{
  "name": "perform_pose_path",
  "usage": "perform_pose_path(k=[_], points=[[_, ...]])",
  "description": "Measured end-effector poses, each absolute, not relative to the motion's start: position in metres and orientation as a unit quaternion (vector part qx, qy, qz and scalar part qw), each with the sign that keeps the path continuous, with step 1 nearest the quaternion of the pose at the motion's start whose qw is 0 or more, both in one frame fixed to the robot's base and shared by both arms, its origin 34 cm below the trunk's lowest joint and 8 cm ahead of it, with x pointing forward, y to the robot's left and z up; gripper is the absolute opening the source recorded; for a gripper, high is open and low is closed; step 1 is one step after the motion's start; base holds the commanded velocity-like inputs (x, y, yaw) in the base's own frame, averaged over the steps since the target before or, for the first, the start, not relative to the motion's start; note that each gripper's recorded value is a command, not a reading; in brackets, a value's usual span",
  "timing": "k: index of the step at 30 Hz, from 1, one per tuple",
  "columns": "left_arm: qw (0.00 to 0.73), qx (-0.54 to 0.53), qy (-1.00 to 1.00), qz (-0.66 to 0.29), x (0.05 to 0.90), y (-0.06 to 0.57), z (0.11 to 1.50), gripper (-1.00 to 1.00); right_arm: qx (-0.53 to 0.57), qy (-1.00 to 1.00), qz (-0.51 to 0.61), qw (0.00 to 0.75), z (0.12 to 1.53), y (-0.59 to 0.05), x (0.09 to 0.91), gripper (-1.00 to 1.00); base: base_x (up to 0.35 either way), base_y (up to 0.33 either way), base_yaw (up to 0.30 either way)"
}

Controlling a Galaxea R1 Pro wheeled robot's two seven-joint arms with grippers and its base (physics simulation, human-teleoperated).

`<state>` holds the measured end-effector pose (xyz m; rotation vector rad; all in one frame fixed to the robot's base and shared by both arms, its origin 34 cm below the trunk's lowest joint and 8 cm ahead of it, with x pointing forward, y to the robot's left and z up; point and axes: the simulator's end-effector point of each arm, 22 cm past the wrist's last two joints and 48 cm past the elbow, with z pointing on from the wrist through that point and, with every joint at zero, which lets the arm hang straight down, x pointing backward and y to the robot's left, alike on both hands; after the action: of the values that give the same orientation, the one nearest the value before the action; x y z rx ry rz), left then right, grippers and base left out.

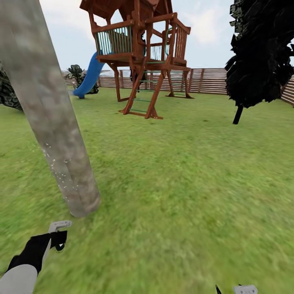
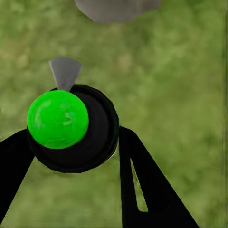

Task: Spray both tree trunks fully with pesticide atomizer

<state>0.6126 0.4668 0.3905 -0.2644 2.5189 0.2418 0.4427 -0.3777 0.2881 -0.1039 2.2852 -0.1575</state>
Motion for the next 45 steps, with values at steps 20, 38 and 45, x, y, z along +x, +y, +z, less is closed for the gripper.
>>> perform_pose_path(k=[20,38,45], points=[[0.348,-0.094,0.929,0.081,0.645,0.424,0.424,-1.0,-0.039,0.908,-0.065,0.412,0.289,-0.381,0.443,1.0,0.22,-0.191,0.116],[0.347,-0.097,0.929,0.085,0.644,0.43,0.425,-1.0,-0.039,0.908,-0.064,0.412,0.288,-0.379,0.443,1.0,0.131,-0.263,0.171],[0.347,-0.097,0.929,0.085,0.644,0.431,0.425,-1.0,-0.039,0.908,-0.064,0.412,0.288,-0.379,0.443,1.0,0.124,-0.263,0.203]])
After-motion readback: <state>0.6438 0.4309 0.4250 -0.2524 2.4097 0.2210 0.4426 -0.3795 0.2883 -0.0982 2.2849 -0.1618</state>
